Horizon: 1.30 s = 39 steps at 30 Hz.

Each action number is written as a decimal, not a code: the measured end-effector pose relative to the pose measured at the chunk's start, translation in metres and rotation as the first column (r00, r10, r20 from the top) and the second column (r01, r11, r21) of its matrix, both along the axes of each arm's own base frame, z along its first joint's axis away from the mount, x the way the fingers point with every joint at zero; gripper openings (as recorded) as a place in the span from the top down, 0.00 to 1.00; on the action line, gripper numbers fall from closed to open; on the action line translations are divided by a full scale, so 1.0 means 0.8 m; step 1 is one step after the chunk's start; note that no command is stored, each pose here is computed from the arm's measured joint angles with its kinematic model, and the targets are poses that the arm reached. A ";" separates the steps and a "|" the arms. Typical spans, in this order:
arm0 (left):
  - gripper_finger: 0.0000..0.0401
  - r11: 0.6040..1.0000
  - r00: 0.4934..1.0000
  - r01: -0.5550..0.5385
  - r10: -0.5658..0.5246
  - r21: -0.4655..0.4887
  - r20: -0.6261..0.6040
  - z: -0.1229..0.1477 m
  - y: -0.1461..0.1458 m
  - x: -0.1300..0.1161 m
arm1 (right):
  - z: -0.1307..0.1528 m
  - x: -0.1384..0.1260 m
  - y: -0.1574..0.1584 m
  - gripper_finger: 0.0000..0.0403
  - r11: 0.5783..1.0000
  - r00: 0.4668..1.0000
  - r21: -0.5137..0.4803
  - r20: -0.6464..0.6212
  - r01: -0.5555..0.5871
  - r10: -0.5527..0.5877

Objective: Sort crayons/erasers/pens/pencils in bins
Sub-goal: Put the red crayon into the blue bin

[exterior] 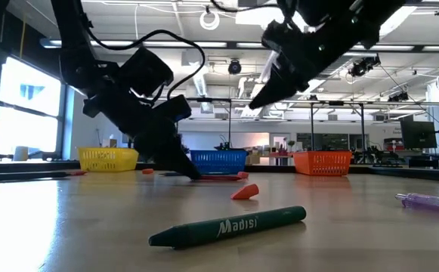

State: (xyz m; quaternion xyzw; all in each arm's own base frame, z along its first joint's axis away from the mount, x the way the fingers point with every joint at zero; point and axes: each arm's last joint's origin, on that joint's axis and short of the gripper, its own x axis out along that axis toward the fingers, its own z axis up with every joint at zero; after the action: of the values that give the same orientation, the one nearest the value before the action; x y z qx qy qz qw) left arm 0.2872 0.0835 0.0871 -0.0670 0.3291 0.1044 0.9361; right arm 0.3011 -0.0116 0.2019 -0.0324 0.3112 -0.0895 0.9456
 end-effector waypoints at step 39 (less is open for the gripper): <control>1.00 0.998 0.989 0.032 -0.025 -0.045 0.146 0.015 0.001 0.010 | -0.085 0.036 -0.016 0.89 0.998 0.987 0.053 -0.153 -0.037 0.045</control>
State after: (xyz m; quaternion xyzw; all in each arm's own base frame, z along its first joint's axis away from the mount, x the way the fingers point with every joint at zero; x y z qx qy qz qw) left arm 0.2951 0.0842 0.0992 -0.0918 0.2633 0.0783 0.9571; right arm 0.3302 -0.0247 0.1336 -0.0220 0.3849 -0.0595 0.9208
